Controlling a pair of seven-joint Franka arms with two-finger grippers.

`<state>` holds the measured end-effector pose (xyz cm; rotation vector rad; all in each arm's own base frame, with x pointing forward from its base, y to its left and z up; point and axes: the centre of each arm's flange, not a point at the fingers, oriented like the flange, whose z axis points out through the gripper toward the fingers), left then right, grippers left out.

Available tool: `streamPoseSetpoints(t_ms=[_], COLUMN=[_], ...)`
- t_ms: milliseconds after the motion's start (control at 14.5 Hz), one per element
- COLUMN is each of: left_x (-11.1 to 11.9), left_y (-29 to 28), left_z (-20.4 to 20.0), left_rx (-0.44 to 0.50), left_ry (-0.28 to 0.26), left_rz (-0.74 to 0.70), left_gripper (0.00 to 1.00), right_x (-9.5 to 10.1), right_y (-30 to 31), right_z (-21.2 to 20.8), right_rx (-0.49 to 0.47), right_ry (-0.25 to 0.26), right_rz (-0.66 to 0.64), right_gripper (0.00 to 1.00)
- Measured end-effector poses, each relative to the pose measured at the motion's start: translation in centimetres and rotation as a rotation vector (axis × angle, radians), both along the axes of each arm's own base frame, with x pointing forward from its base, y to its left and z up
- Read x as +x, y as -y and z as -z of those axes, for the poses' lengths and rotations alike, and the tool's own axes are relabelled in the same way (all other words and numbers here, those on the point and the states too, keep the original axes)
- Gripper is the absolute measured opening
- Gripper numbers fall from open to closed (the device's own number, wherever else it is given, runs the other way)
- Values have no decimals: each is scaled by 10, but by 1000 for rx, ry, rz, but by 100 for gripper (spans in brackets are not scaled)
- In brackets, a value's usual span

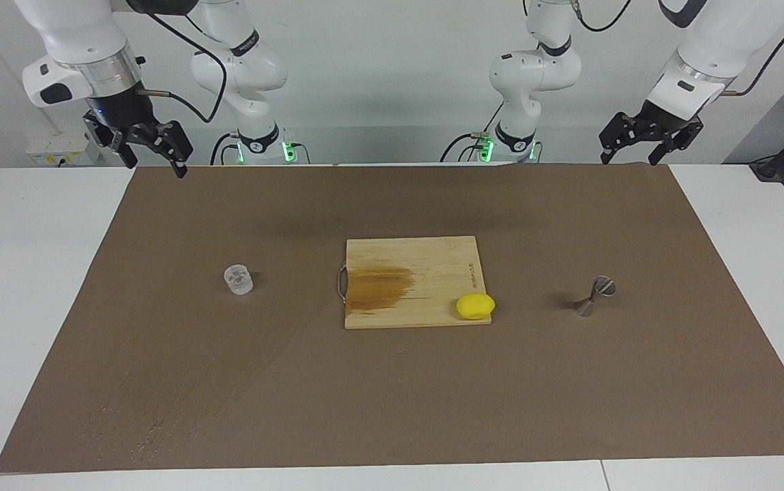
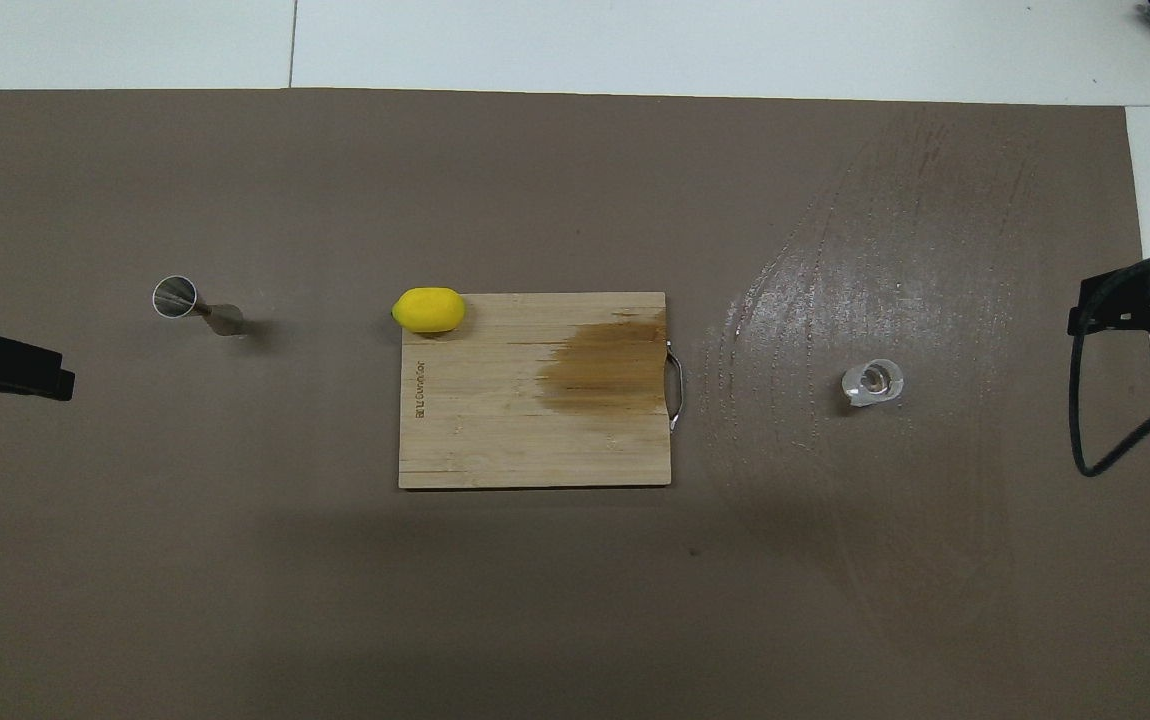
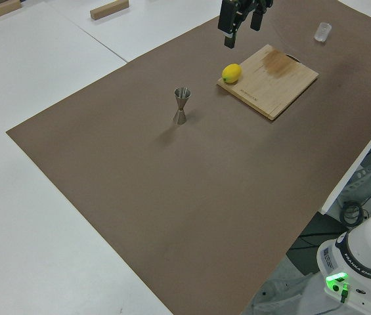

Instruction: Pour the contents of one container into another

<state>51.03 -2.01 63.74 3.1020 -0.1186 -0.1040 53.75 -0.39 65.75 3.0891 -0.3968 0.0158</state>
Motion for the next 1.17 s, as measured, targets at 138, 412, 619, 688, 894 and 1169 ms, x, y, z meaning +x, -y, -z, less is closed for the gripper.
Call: streamPoseSetpoints(t_ms=[138,412,619,688,894,1169], left_x=[0,1,1,1,1,5], left_y=[1,2,3,3,4,-2], left_z=[0,2,3,3,2,9], left_rx=[0,0,0,0,-7,-108], left_ry=[0,-4,-5,-5,-5,-33], left_rz=[1,5,7,7,-15,-151], left_gripper=[100,100,100,100,100,100], right_x=[1,0,-1,-2,-3,-3], right_y=[-1,-2,-2,-3,-4,-6], right_z=[5,9,10,12,16,15], right_rx=[1,1,1,1,0,0], right_ry=[-25,-35,-38,-42,-50,-41], right_rz=[-1,-3,-4,-5,-7,-11], right_gripper=[99,100,100,100,100,100])
